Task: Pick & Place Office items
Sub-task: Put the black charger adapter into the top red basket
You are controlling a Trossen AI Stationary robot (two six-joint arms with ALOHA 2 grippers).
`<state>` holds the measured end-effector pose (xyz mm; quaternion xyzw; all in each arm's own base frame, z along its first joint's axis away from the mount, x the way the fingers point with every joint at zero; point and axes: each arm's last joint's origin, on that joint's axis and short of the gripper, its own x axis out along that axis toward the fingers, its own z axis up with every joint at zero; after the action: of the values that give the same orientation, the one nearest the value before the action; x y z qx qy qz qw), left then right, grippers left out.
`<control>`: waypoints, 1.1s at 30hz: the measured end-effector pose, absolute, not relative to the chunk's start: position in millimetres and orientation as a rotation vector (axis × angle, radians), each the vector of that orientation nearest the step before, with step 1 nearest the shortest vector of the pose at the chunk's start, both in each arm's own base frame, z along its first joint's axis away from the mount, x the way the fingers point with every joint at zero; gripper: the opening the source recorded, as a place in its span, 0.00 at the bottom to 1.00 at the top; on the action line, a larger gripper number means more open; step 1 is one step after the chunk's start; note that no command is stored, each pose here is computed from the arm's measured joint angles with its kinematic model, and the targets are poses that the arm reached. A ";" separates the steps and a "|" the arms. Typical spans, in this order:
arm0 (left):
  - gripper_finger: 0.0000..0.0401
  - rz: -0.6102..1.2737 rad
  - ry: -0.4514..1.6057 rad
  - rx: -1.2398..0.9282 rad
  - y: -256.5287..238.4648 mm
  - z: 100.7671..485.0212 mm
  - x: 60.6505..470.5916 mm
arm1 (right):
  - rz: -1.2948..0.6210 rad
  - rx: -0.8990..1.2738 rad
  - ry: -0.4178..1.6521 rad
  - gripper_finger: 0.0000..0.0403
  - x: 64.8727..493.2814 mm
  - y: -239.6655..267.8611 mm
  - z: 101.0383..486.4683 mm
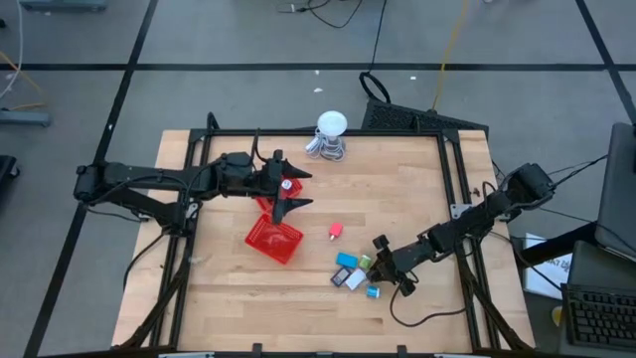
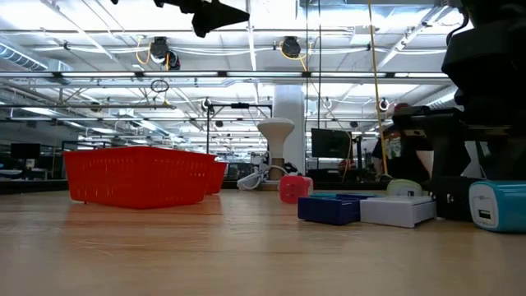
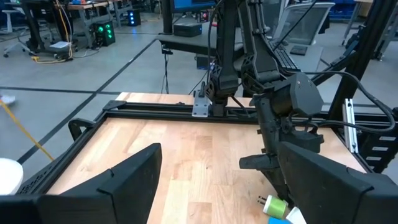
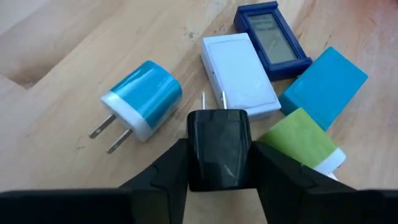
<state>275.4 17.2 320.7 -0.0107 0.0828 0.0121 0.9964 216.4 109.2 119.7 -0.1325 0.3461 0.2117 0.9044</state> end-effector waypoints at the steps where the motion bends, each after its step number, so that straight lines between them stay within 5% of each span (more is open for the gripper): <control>1: 0.82 0.024 0.166 -0.022 17.2 320.7 275.4 | 0.436 -0.274 0.717 0.34 216.5 108.8 119.6; 16: 0.77 0.031 0.164 -0.103 17.2 320.7 275.4 | 0.255 -0.246 0.628 0.34 197.6 93.7 164.9; 33: 0.76 0.035 0.111 -0.211 18.5 308.2 299.0 | -0.275 -0.709 0.280 0.34 219.1 41.5 216.7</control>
<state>299.0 18.5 308.2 -0.1051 0.0553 0.0175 0.9928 219.1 41.5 216.7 -0.3451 0.1362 -0.1337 0.9190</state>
